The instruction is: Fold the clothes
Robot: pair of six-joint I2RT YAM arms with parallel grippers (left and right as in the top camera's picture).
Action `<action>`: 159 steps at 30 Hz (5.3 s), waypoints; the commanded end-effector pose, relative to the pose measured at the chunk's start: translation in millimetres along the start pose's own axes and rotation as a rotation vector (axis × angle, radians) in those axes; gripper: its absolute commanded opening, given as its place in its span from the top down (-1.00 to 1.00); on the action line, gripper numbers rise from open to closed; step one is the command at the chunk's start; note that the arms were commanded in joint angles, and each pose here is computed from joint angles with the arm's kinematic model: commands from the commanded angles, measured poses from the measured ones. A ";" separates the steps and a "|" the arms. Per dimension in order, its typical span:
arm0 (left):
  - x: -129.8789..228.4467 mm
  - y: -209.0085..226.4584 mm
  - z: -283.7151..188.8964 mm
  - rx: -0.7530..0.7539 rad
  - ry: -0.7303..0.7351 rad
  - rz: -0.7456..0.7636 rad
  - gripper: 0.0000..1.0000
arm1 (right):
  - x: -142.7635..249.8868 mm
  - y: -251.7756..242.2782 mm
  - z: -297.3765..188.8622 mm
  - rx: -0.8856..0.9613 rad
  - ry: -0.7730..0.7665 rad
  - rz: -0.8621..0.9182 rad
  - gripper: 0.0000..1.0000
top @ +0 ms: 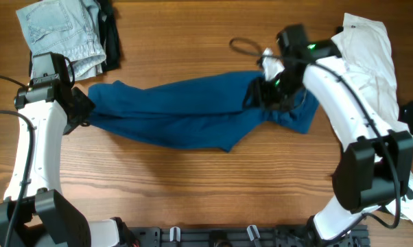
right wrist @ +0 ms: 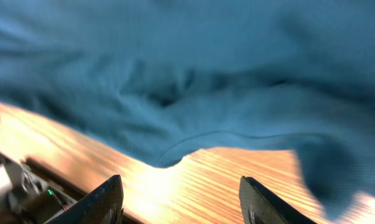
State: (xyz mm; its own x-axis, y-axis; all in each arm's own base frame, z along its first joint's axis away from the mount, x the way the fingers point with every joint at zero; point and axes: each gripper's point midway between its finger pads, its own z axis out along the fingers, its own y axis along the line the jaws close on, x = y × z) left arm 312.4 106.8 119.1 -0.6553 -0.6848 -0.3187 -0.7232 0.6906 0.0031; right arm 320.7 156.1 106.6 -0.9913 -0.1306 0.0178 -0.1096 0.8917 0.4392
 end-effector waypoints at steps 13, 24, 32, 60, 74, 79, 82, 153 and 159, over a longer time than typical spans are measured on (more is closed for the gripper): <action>-5.8 3.7 -3.1 -0.009 -0.021 -0.013 0.92 | 5.4 -42.3 88.4 0.201 -0.123 0.129 -0.50; -5.8 3.8 -3.1 -0.010 -0.021 -0.013 0.92 | 42.2 -20.5 -7.7 0.257 -0.149 0.059 0.91; -7.7 2.7 -3.2 -0.005 -0.029 -0.015 0.92 | -23.9 2.3 13.9 0.140 -0.253 -0.085 0.92; -6.7 3.3 -3.1 -0.007 -0.025 -0.014 0.92 | 57.0 -26.7 122.5 0.256 0.005 -0.070 -0.25; -6.7 3.3 -3.1 -0.007 -0.025 -0.014 0.92 | 0.2 -65.4 98.7 0.327 -0.201 0.057 -0.04; -6.5 3.4 -3.1 -0.008 -0.024 -0.014 0.92 | 3.5 -56.3 96.2 0.288 -0.187 0.041 0.59; -6.7 3.3 -3.1 -0.008 -0.025 -0.013 0.92 | 0.3 -50.9 85.9 0.278 -0.219 0.037 0.82; 20.8 -44.9 89.5 0.195 0.222 0.193 0.92 | -50.7 -79.3 32.9 0.177 -0.223 0.139 -0.03; 7.2 -51.2 81.8 0.209 0.192 0.184 0.92 | -67.6 -84.1 14.8 0.208 -0.293 0.145 0.92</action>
State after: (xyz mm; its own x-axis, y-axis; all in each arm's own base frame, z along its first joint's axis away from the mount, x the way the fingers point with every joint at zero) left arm 354.3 82.2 30.5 -0.8234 -0.5520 -0.1314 -0.5341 0.8322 -0.1488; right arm 386.6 105.3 45.9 -0.9804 0.0800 -0.1801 0.0270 0.9598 0.2793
